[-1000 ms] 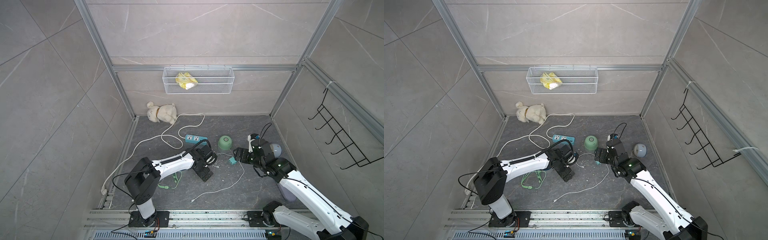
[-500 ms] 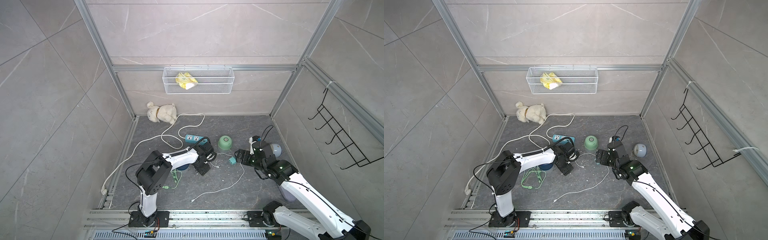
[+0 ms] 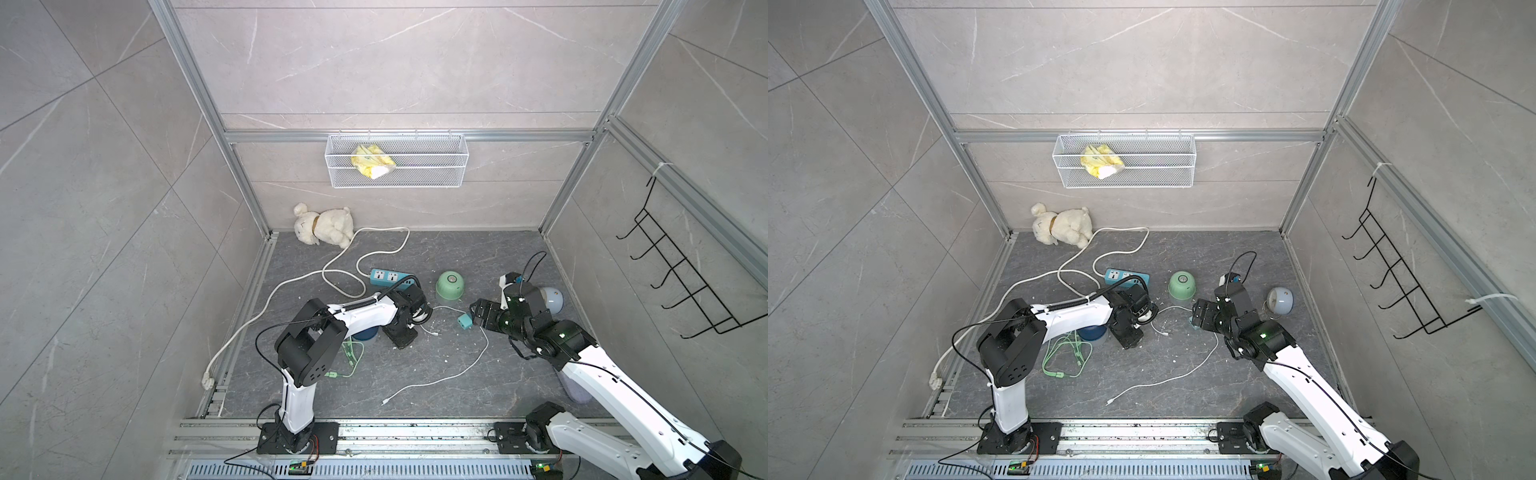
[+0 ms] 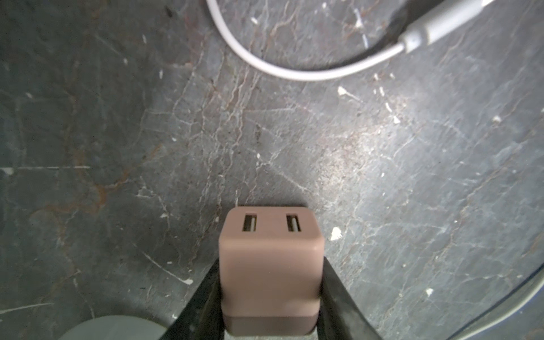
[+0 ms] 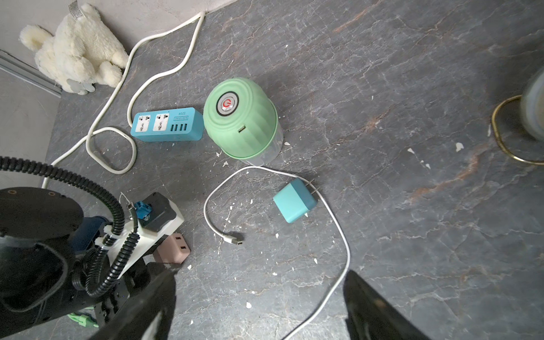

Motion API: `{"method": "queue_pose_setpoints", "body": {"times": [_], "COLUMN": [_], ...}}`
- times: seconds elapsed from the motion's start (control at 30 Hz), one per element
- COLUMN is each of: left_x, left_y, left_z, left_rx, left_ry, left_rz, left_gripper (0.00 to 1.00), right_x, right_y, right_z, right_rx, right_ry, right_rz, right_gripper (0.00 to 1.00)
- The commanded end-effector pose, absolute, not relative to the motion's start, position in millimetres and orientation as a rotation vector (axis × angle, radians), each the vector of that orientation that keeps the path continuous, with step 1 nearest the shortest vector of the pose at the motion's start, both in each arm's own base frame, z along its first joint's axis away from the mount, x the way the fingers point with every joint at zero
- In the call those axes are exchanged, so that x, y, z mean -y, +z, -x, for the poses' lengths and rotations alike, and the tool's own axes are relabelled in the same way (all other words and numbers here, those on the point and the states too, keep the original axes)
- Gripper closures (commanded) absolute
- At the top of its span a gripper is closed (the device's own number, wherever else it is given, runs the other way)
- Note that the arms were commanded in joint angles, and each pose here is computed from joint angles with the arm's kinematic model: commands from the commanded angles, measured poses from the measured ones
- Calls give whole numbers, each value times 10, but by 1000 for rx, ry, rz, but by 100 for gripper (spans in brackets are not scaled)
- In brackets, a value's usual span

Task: Charge the cordless meat grinders
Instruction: Pick up the plug from the center of the board.

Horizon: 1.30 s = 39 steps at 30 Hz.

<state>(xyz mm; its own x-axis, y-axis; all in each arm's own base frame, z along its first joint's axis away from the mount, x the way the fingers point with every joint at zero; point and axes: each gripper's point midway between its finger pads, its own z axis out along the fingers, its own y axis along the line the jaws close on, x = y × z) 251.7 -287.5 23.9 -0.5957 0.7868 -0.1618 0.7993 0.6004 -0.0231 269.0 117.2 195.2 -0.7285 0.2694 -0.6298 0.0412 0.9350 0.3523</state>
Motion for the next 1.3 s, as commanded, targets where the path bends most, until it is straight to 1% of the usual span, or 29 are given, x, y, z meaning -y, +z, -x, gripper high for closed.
{"method": "queue_pose_setpoints", "body": {"times": [0.0, 0.07, 0.2, 0.33, 0.57, 0.87, 1.1, 1.27], "left_x": [2987, 3101, 3351, 3453, 3544, 3604, 3642, 3643], "left_y": [494, 739, 1306, 1641, 1749, 1786, 1750, 1747], "left_z": [-2537, -2563, -2485, -2372, -2251, -2196, -2185, -2222], "left_rx": [-2547, -2393, -2007, -1726, -1651, -1638, -1665, -1679], "left_ry": [-243, -336, -552, -659, -763, -824, -849, -835], "left_rz": [-1358, -1352, -1346, -1332, -1356, -1374, -1396, -1382], "left_gripper": [71, 73, 73, 73, 74, 74, 74, 73], "right_x": [-1248, -1408, -1794, -2082, -2474, -2579, -2621, -2640], "right_y": [1972, 1948, 1943, 1976, 1947, 1811, 1769, 1748], "right_z": [-2641, -2604, -2534, -2482, -2419, -2471, -2544, -2529], "right_rx": [-2387, -2430, -2486, -2522, -2554, -2595, -2602, -2608], "right_ry": [494, 592, 835, 972, 1084, 1066, 1064, 1079], "right_rz": [-263, -232, -130, -8, 152, 158, 143, 148], "right_gripper": [12, 15, 23, 26, 29, 37, 49, 60]}}
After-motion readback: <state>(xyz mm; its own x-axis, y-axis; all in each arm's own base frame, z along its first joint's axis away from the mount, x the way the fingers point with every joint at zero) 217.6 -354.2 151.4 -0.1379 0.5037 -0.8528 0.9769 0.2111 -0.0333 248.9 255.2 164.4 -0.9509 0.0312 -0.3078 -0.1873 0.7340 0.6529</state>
